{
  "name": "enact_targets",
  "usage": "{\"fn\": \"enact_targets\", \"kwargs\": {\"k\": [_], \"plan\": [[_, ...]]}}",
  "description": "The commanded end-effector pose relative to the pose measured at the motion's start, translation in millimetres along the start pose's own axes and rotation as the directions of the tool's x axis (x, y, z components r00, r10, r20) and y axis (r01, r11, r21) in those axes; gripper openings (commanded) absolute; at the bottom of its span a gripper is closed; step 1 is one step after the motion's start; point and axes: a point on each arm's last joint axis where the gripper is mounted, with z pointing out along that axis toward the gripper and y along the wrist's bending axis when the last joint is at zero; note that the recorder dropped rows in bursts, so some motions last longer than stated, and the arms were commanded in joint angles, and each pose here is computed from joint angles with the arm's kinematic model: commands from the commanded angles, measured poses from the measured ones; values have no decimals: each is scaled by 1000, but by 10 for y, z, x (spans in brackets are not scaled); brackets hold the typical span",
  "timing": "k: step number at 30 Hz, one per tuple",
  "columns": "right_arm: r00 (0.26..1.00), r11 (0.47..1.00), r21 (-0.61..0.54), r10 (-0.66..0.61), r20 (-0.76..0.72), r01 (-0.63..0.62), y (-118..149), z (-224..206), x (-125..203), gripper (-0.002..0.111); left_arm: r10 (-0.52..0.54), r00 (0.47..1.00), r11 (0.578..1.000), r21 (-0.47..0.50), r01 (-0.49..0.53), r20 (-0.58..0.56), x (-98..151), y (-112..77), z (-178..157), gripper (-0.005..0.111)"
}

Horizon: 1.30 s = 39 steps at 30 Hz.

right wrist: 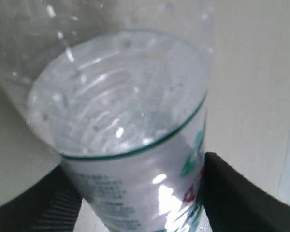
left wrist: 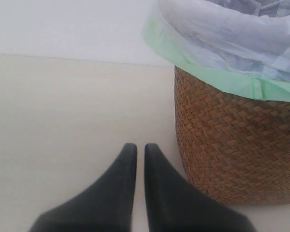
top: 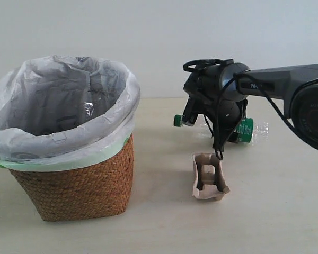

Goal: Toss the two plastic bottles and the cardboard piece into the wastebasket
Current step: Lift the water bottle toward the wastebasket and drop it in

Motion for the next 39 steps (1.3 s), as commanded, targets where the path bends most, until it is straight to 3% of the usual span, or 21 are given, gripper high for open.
{"fn": "enact_targets", "kwargs": {"k": [1,8,16,24,28,32,36,39], "plan": [[994,995,45,95,-54,-92,-351,-308,305,0,-8,1000,1000,-5,8,2,6,3,1,6],[964,945,215,263,-45,-248,-796,-702,663,0,-8,1000,1000,-5,8,2,6,3,1,6],[905,871,249,418,81,-424,-1110,-1280,1044,0,-8,1000,1000,-5,8,2,6,3,1,6],[893,868,211,435,114,-450,-1127,-1443,1143,0,-8,1000,1000,-5,8,2,6,3,1,6],[903,895,121,422,79,-429,-968,-1291,1070,0,-8,1000,1000,-5,8,2,6,3,1,6],[894,903,-83,429,131,-421,-797,-1394,935,0,-8,1000,1000,-5,8,2,6,3,1,6],[818,877,-300,465,338,-375,-740,-2051,801,0,-8,1000,1000,-5,8,2,6,3,1,6],[666,844,-450,517,538,-291,-756,-2818,819,0,-8,1000,1000,-5,8,2,6,3,1,6]]}}
